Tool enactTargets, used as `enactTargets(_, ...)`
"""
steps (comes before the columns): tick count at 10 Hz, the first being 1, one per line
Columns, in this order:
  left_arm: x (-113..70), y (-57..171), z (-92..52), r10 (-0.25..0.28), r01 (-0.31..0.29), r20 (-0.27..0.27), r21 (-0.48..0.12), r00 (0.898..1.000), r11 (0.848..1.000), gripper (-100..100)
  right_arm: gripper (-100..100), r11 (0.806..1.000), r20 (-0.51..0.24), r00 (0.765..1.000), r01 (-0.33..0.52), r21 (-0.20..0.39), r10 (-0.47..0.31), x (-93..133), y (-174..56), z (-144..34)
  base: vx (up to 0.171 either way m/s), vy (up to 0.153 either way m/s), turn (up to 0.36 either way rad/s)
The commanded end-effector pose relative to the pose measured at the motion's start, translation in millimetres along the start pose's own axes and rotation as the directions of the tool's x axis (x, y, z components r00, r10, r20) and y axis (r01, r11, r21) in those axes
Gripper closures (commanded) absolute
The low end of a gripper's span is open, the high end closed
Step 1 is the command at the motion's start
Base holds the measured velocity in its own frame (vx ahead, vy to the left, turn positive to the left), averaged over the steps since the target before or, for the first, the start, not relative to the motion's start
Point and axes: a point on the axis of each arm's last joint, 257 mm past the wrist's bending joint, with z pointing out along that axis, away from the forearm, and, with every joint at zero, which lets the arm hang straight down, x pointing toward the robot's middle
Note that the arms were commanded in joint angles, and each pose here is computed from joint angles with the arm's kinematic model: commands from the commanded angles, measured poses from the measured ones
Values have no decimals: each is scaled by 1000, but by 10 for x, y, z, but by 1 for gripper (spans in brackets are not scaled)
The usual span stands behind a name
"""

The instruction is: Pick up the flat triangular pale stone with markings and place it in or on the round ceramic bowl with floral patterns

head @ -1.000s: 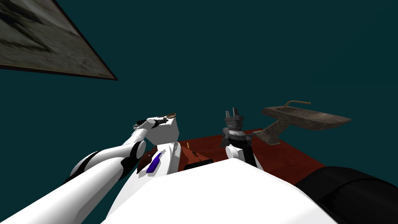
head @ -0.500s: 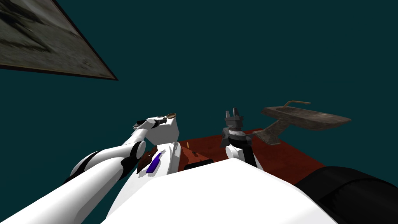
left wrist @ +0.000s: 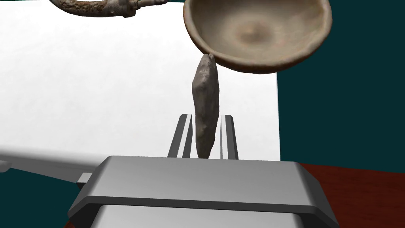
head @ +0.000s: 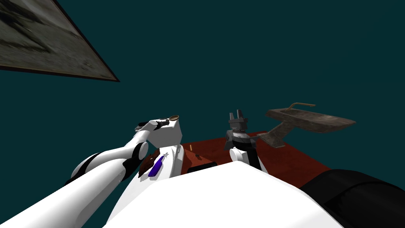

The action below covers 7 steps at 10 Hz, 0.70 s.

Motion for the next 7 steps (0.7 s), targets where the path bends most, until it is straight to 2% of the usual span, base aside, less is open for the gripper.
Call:
enactTargets(1, 87, -48, -37, 5, -5, -5, 6, 1000, 1000, 100, 0, 1000, 0, 1000, 0, 0, 0, 0, 0, 0, 64, -34, -29)
enactTargets(3, 87, -48, -37, 5, -5, -5, 6, 1000, 1000, 100, 0, 1000, 0, 1000, 0, 0, 0, 0, 0, 0, 29, -14, -2)
enactTargets(7, 340, -220, -136, 11, -10, -13, 25, 1000, 1000, 100, 0, 1000, 0, 1000, 0, 0, 0, 0, 0, 0, 61, -35, -21)
